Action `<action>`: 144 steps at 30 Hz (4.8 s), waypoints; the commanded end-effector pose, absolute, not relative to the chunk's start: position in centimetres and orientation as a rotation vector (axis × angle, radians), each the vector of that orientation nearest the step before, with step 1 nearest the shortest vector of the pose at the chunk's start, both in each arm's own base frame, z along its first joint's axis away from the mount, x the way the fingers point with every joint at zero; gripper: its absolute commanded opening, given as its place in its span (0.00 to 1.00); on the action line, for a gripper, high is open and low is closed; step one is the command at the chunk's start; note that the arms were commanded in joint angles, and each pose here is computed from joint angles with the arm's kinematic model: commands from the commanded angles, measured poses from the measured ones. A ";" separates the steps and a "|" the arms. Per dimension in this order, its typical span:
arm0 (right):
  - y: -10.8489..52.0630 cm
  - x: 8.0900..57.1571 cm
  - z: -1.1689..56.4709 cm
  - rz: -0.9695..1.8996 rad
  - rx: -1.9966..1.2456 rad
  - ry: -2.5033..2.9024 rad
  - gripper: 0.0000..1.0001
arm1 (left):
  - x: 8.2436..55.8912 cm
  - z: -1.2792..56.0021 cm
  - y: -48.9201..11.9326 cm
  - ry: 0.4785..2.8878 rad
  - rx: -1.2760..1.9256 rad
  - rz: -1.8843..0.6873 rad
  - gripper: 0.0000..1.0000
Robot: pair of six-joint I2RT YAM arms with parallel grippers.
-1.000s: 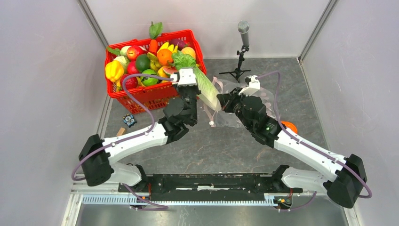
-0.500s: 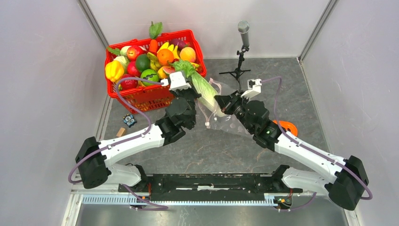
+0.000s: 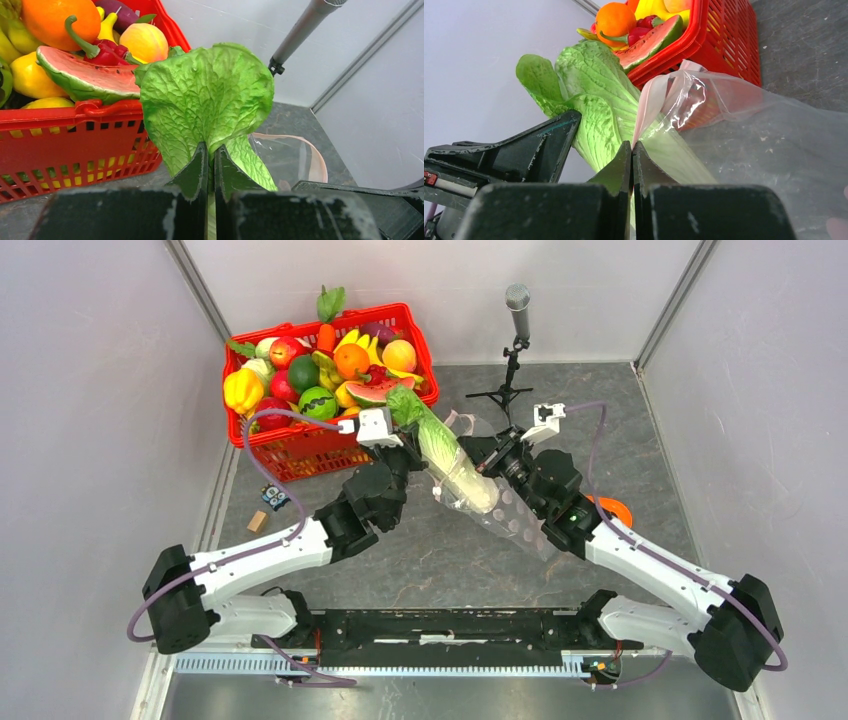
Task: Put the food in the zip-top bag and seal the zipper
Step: Place the fake vegetable in the zipper food storage bag, then adjust the zipper food storage bag at the center of the board.
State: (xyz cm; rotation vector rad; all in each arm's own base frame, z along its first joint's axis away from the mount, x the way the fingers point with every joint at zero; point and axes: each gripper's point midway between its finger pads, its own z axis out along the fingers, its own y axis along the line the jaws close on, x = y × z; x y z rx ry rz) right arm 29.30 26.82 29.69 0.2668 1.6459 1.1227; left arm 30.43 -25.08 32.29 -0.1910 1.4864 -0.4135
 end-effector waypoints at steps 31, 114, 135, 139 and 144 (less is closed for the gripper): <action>21.9 28.6 35.6 1.038 0.008 1.482 0.00 | 26.7 35.8 -22.7 1.573 0.268 -0.618 0.96; 24.3 26.8 29.4 1.238 0.126 1.627 0.00 | 28.1 26.4 -32.1 1.729 0.532 -1.108 0.39; 23.4 27.8 29.0 1.184 0.151 1.628 0.00 | 27.1 24.3 -26.1 1.835 0.353 -0.885 0.89; 23.2 27.8 29.2 1.166 0.148 1.628 0.00 | 26.7 22.7 -27.3 1.877 0.365 -0.954 0.79; 23.5 27.7 29.3 1.182 0.130 1.626 0.00 | 27.4 21.2 -28.1 1.899 0.362 -0.967 0.81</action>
